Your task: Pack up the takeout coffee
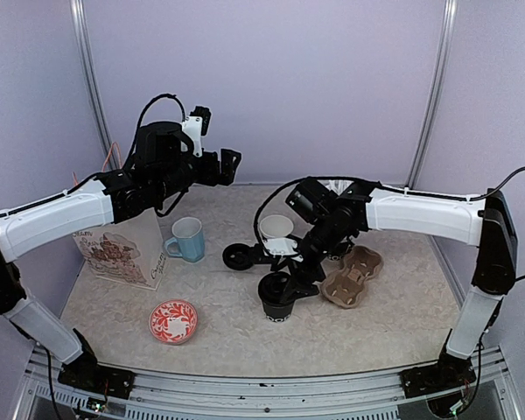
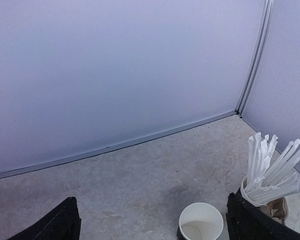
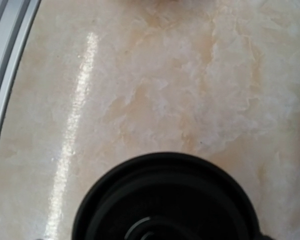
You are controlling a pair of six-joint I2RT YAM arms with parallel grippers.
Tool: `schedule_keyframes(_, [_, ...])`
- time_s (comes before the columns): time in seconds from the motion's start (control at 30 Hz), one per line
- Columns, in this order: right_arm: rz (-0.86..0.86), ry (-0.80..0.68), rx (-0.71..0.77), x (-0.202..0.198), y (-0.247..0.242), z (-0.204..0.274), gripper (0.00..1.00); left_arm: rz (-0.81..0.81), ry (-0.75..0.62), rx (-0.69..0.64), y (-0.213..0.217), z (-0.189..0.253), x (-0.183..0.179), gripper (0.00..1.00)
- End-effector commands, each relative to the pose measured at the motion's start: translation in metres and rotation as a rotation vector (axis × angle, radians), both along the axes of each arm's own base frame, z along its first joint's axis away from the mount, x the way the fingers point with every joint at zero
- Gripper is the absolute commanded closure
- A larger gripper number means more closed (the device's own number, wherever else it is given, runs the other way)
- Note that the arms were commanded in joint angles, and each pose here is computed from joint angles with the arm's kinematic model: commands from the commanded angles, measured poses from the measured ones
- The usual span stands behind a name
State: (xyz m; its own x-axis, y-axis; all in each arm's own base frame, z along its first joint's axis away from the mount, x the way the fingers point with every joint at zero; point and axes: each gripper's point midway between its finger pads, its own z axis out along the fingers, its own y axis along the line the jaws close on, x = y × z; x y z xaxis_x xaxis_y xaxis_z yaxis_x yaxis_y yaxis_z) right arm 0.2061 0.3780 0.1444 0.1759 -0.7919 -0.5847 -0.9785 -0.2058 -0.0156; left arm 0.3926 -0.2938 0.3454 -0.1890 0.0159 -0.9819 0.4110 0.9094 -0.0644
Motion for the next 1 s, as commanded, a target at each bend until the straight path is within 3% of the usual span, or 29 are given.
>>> schedule_keyframes(0.0, [-0.012,0.009,-0.021,-0.001,0.007,-0.007,0.12,-0.045,-0.019,-0.004,-0.005,0.007,-0.006,0.01])
schedule_keyframes(0.33, [-0.036,-0.002,-0.049,0.003,0.008,-0.013,0.11,-0.073,-0.015,-0.005,-0.009,0.007,-0.009,0.01])
schedule_keyframes(0.57, [-0.052,-0.02,-0.072,0.006,0.005,-0.018,0.21,-0.071,-0.016,0.004,-0.008,0.006,-0.009,0.01])
schedule_keyframes(0.97, [-0.038,-0.046,-0.015,-0.026,-0.038,0.022,0.27,-0.068,-0.011,0.023,-0.009,0.0,-0.006,0.01])
